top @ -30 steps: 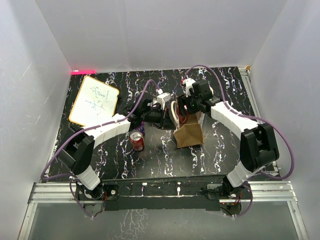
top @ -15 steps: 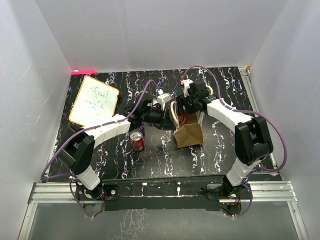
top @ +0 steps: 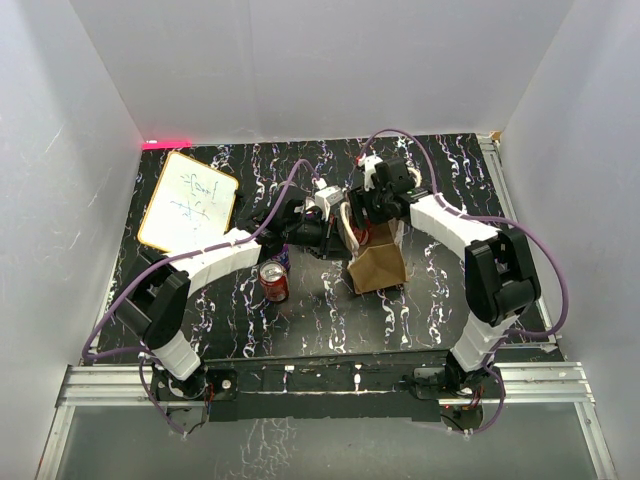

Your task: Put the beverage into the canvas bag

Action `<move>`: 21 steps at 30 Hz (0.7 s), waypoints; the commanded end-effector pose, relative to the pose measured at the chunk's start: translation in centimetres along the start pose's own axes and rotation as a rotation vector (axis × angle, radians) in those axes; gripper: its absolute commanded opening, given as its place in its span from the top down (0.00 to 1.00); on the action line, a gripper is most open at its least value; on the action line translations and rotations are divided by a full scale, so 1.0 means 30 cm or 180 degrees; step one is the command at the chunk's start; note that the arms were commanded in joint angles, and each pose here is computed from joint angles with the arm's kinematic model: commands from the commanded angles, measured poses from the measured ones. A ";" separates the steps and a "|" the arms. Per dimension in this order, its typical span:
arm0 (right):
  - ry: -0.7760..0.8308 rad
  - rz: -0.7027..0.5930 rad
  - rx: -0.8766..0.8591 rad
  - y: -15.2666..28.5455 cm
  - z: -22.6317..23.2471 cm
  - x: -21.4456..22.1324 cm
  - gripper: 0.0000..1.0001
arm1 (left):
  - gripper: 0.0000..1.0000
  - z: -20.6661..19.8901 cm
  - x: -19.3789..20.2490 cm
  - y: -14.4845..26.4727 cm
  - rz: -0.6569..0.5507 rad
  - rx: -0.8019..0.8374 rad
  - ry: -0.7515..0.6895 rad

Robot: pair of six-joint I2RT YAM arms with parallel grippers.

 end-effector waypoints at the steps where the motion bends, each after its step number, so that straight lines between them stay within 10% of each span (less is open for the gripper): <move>1: 0.0019 -0.0396 0.0049 -0.025 -0.011 -0.116 0.69 | 1.00 0.013 0.049 0.001 0.0163 0.0016 0.0029; 21: 0.0133 -0.0624 -0.0420 0.046 0.049 -0.130 0.25 | 1.00 0.007 0.041 0.007 0.0145 0.0020 0.0019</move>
Point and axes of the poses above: each gripper's point midway between its finger pads, its own y axis back along the fingers, its own z axis along the line the jaws close on, x = y × z, the point moved 7 cm from there along y, back along the fingers, and after that the axes turned 4 degrees about y, right-handed, at the moved point
